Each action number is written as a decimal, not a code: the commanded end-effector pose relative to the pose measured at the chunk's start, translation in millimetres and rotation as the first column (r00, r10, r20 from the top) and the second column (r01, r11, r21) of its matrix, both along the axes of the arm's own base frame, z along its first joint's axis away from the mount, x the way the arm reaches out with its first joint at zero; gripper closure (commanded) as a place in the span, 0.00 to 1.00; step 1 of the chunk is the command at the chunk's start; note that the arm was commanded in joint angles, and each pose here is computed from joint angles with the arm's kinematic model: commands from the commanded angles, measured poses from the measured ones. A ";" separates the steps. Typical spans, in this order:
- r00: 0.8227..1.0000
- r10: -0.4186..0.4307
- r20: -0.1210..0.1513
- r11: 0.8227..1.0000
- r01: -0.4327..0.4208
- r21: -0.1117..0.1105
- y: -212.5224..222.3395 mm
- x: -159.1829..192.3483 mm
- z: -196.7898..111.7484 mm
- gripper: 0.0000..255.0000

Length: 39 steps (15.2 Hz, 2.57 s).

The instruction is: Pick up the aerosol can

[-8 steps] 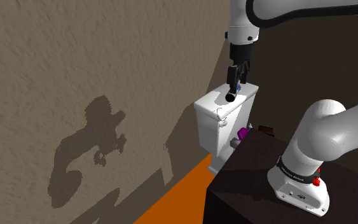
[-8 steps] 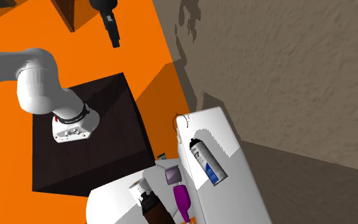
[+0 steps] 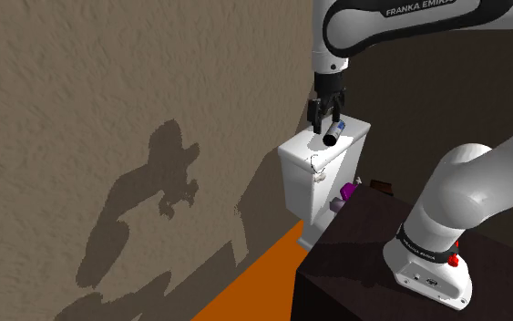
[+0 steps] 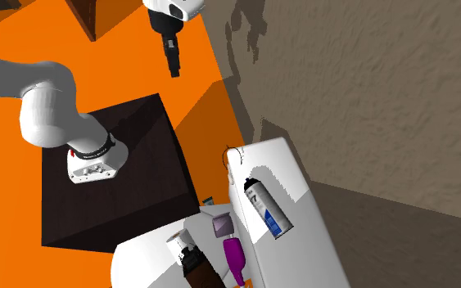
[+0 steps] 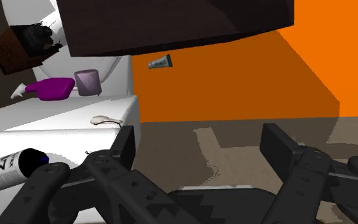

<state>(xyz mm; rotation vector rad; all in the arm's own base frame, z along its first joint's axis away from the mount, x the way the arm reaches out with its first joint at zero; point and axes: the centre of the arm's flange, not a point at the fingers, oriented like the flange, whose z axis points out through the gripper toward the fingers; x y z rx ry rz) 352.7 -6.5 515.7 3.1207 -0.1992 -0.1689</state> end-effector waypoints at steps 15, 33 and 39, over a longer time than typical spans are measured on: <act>0.902 -0.431 0.007 0.900 0.430 -0.073 -143.4 110.3 -103.6 0.00; 0.586 -0.809 0.051 0.575 0.806 -0.142 -352.0 144.9 -205.0 0.00; 0.511 -0.858 0.062 0.498 0.854 -0.152 -391.3 139.5 -232.1 0.00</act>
